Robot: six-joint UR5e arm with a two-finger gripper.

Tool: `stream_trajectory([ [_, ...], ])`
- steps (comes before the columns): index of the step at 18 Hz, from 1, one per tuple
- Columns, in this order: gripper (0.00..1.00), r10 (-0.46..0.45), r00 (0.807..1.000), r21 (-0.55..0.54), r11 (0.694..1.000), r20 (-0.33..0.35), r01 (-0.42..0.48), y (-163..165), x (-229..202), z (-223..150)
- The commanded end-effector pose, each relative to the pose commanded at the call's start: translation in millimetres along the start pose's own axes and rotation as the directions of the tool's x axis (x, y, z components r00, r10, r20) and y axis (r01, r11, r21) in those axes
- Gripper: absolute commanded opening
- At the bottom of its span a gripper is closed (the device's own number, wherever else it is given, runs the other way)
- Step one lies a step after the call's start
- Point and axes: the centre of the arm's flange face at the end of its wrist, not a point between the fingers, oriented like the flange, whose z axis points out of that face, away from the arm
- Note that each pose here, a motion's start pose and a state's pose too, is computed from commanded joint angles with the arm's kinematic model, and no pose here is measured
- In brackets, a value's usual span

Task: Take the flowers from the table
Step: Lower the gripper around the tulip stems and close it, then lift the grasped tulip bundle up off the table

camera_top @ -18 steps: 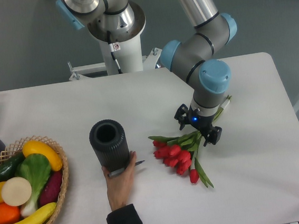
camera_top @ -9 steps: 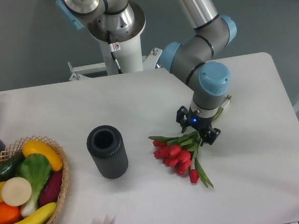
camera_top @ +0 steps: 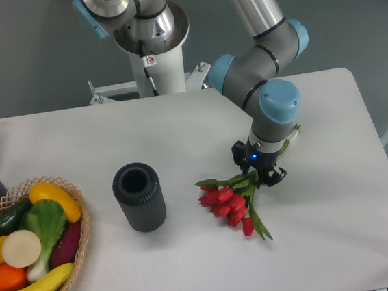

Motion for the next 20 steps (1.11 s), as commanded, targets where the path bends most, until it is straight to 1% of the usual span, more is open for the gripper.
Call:
stream_trajectory([
  [2, 0.45, 0.002, 1.0, 0.003, 1.0, 0.014, -0.002, 1, -5, -6],
  [4, 0.45, 0.009, 0.998, 0.011, 1.0, 0.054, -0.01, -3, -17, -25],
  [6, 0.45, 0.015, 0.994, 0.029, 0.999, 0.106, -0.018, -8, -26, -53],
  [8, 0.45, 0.013, 0.992, 0.072, 0.997, 0.129, -0.023, -11, -29, -68],
  [9, 0.45, 0.01, 0.989, 0.129, 0.991, 0.15, -0.03, -16, -31, -84],
  [10, 0.45, -0.006, 0.986, 0.173, 0.985, 0.166, -0.023, -15, -33, -98],
  [11, 0.45, -0.022, 0.982, 0.25, 0.968, 0.187, -0.026, -15, -36, -118],
  [12, 0.45, -0.039, 0.982, 0.299, 0.954, 0.187, -0.019, -18, -34, -127],
  [13, 0.39, -0.053, 0.982, 0.334, 0.943, 0.18, -0.01, -21, -32, -130],
  [16, 0.38, -0.069, 0.979, 0.353, 0.936, 0.191, -0.003, -16, -36, -140],
  [17, 0.38, -0.069, 0.979, 0.369, 0.929, 0.19, -0.006, -17, -36, -141],
  [18, 0.38, -0.075, 0.98, 0.404, 0.915, 0.186, -0.006, -16, -37, -144],
  [20, 0.38, -0.099, 0.979, 0.497, 0.868, 0.179, -0.003, -9, -38, -159],
])
